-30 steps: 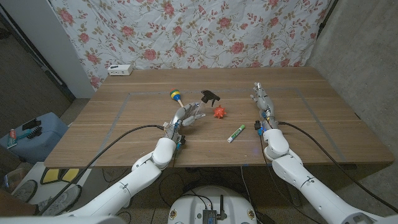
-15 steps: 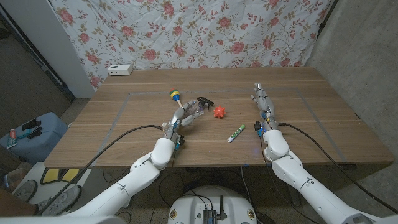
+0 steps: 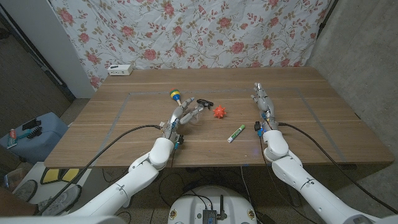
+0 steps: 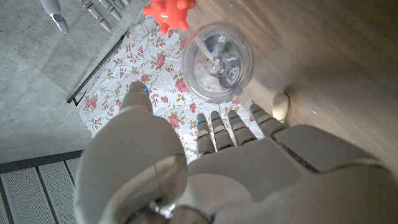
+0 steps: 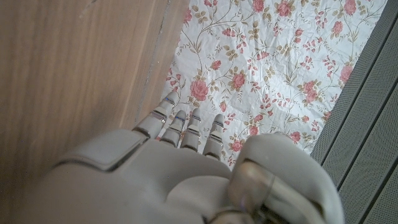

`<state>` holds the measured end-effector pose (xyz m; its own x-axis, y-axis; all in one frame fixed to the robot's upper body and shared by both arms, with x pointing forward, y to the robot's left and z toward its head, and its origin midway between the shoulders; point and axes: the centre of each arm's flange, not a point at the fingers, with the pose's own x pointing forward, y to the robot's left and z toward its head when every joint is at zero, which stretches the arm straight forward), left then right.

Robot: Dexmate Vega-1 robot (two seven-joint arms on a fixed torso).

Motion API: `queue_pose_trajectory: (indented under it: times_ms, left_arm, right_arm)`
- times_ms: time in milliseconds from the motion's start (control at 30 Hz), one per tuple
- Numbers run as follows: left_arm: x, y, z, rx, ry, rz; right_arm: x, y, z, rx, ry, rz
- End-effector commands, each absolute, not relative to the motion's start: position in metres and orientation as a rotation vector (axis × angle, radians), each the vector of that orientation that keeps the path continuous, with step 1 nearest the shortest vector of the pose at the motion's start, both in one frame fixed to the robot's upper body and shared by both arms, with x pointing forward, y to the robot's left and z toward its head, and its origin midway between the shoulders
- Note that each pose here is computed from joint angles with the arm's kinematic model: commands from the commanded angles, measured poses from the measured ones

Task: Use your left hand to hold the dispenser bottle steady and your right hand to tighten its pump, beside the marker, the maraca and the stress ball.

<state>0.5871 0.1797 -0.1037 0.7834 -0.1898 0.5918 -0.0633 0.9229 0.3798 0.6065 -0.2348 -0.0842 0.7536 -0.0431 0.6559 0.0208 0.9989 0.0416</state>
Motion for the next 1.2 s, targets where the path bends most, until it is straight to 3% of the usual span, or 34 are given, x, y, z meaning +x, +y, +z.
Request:
queue_pose_trajectory:
  times_ms: [33, 633, 1200]
  left_arm:
    - [0.581, 0.188, -0.090, 0.360, -0.696, -0.090]
    - [0.588, 0.203, -0.071, 0.307, -0.702, -0.123]
    - [0.613, 0.225, -0.066, 0.167, -0.706, -0.189]
  right_arm:
    - [0.605, -0.235, -0.082, 0.033, -0.721, 0.001]
    - [0.608, -0.228, -0.074, 0.028, -0.694, 0.065]
    - [0.615, -0.218, -0.070, 0.051, -0.677, 0.129]
